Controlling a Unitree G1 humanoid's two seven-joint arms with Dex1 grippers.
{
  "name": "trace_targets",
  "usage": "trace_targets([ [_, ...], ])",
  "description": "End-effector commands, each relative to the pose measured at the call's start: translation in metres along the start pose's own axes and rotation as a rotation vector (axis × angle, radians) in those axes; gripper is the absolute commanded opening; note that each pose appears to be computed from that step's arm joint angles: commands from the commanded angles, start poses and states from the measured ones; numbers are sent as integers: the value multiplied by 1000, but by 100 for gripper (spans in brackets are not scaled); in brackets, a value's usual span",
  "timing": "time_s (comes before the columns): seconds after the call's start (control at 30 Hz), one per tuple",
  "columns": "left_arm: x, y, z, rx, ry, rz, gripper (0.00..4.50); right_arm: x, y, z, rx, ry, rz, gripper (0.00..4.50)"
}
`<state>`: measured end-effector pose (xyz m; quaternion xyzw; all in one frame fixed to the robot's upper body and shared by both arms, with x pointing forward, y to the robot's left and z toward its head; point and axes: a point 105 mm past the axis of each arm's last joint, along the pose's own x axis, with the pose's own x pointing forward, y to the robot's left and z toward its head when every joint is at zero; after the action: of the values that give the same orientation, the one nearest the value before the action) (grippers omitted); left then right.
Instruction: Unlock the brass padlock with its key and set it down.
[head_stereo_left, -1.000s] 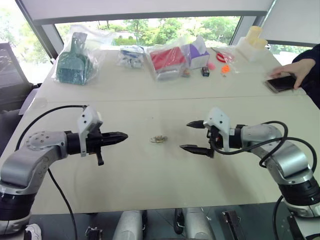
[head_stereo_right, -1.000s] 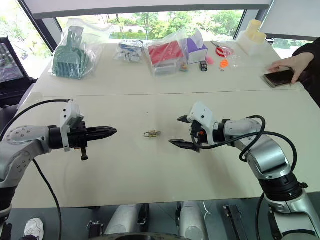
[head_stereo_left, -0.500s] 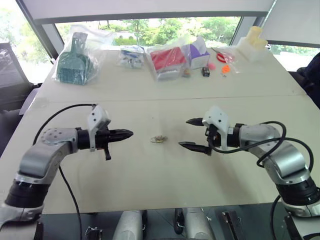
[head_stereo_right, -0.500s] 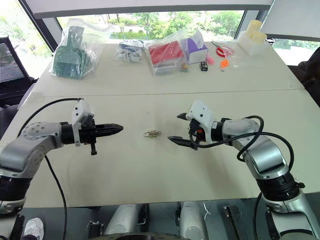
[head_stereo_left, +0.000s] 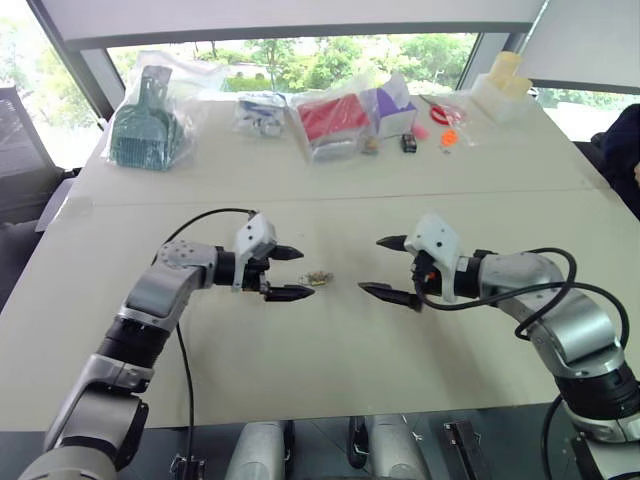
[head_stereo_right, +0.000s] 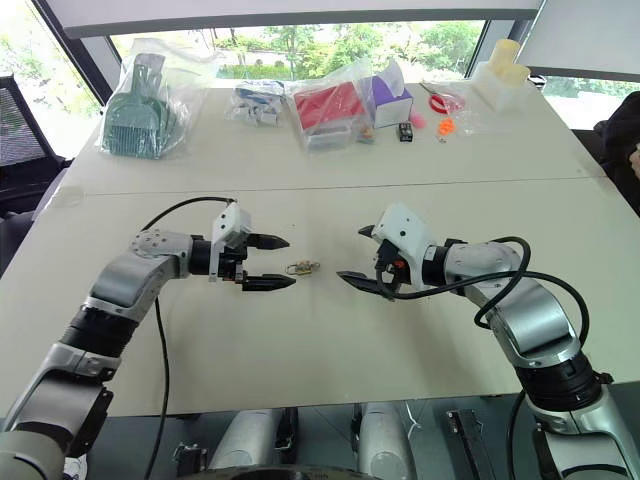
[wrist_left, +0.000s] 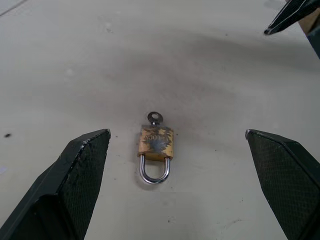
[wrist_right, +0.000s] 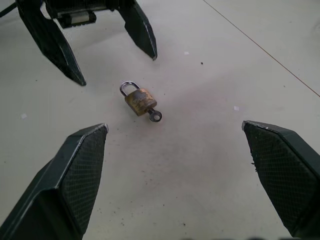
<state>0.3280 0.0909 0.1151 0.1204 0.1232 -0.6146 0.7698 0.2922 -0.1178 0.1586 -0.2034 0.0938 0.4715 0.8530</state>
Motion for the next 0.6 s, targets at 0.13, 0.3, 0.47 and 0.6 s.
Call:
trace_targets([
  [0.13, 16, 16, -8, 73, 37, 54, 448, -10, 1, 10, -24, -34, -58, 450],
  [0.3, 26, 20, -21, 90, 59, 68, 448, -10, 2, 10, -22, -32, -71, 450],
  [0.47, 28, 19, -29, 97, 66, 56, 363, -10, 1, 11, -29, -33, -77, 450],
  [0.6, 23, 17, -35, 107, 79, 49, 178, -10, 1, 11, -36, -29, -71, 450],
])
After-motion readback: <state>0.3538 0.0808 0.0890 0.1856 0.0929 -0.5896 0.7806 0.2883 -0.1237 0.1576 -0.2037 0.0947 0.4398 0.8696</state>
